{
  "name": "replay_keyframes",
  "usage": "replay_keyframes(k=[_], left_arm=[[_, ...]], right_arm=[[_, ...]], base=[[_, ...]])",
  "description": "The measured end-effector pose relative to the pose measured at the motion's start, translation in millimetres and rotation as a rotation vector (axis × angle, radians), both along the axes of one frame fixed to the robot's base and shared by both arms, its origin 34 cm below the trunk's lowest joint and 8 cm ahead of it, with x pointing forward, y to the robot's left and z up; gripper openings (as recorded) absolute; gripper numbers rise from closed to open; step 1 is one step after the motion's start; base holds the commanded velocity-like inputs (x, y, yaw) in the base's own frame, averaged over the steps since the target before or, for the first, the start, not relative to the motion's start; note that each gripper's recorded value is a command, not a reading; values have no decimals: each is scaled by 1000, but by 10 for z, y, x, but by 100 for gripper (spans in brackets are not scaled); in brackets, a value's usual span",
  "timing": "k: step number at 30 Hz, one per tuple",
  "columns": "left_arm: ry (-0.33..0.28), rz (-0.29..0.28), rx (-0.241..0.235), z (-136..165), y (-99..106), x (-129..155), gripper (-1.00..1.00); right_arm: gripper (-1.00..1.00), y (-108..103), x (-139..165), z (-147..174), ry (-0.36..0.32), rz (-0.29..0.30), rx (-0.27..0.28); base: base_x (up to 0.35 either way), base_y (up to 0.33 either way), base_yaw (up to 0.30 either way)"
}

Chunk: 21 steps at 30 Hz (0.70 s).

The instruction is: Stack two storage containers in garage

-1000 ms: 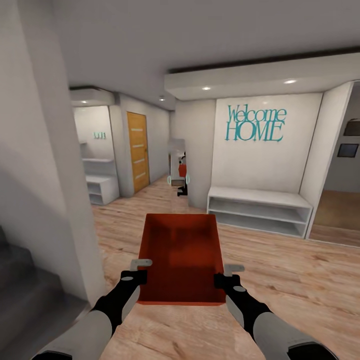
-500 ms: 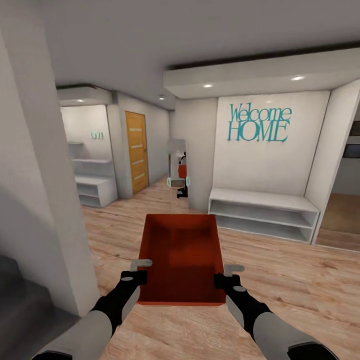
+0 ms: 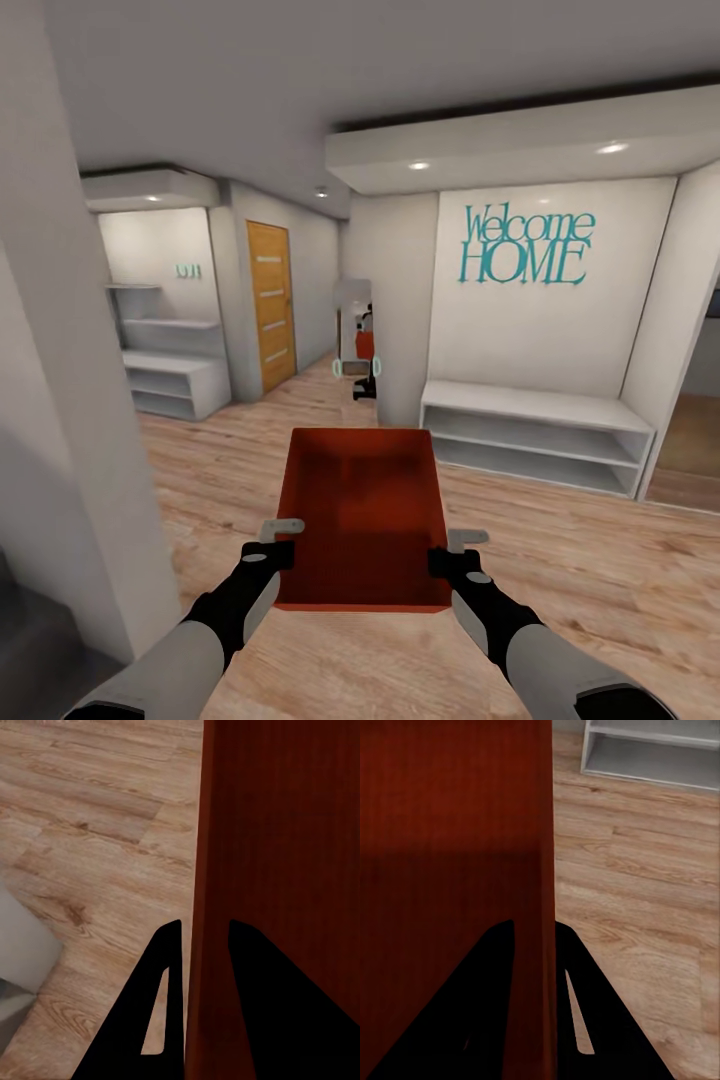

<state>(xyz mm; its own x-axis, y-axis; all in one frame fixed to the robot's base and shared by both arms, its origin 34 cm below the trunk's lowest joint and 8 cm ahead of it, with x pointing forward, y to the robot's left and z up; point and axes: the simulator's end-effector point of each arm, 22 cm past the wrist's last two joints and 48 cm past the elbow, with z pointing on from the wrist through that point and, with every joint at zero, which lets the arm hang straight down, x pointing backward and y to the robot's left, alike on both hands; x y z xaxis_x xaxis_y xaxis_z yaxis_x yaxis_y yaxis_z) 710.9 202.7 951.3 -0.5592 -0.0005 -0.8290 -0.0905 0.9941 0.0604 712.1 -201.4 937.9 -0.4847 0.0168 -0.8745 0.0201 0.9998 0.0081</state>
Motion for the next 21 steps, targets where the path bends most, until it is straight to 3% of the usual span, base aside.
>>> replay_keyframes(k=[21], left_arm=[[-2, 0, 1, 7, -1, 3, -100]], right_arm=[[-100, -1, 2, 3, -2, 0, 1]], base=[[323, 0, 0]])
